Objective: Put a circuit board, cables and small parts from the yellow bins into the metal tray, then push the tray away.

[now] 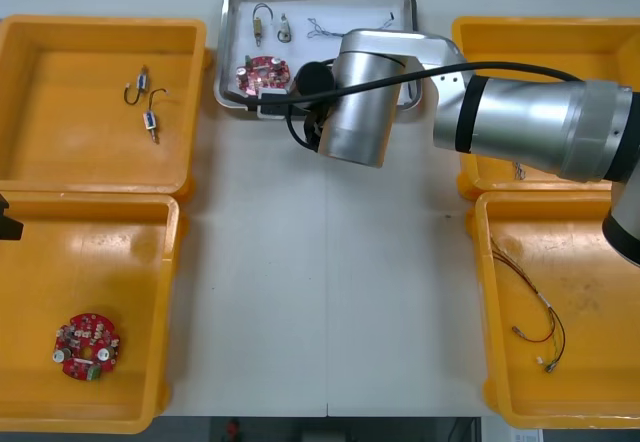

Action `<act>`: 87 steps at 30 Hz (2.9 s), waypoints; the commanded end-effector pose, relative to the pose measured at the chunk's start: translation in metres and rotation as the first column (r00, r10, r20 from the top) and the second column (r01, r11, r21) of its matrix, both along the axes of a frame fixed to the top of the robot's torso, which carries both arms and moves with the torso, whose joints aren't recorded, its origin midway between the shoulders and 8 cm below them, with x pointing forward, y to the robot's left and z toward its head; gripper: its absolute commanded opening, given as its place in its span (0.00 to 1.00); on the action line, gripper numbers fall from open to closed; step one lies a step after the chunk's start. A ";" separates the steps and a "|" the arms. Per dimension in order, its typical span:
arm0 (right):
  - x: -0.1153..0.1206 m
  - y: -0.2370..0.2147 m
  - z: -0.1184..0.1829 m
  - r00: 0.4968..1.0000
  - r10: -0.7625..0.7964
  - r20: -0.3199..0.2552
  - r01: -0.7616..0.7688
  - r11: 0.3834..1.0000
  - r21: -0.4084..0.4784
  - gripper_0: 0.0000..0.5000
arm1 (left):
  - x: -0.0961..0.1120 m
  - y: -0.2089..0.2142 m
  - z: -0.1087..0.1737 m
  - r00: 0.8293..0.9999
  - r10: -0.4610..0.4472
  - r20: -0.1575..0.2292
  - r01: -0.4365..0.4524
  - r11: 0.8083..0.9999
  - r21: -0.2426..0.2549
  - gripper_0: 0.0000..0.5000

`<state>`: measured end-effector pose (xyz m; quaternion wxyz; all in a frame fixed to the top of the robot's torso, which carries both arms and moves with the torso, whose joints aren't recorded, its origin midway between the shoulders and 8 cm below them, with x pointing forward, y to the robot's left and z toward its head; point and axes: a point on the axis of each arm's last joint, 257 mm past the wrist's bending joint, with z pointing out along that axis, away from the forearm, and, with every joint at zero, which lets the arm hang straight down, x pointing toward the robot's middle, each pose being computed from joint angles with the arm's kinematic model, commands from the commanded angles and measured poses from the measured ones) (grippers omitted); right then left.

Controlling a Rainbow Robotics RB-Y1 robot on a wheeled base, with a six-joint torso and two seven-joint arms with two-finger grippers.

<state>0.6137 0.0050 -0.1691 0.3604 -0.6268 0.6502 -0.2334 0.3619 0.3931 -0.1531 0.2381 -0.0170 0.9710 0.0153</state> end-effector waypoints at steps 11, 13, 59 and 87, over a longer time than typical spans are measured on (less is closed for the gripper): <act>-0.073 -0.040 0.085 0.956 -0.173 -0.238 0.209 0.968 0.137 1.00 | 0.000 0.010 0.012 0.999 -0.029 0.013 0.028 0.998 0.057 1.00; -0.082 -0.051 0.086 0.939 -0.218 -0.265 0.264 0.953 0.150 1.00 | 0.000 0.010 0.012 0.999 -0.029 0.013 0.028 0.998 0.057 1.00; -0.208 -0.369 0.047 0.320 -0.636 -0.702 0.946 0.167 0.279 1.00 | 0.000 0.010 0.012 0.999 -0.029 0.013 0.028 0.998 0.057 1.00; -0.200 -0.404 0.002 0.219 -0.629 -0.746 0.968 0.043 0.248 1.00 | 0.000 0.010 0.012 0.999 -0.029 0.013 0.028 0.998 0.057 1.00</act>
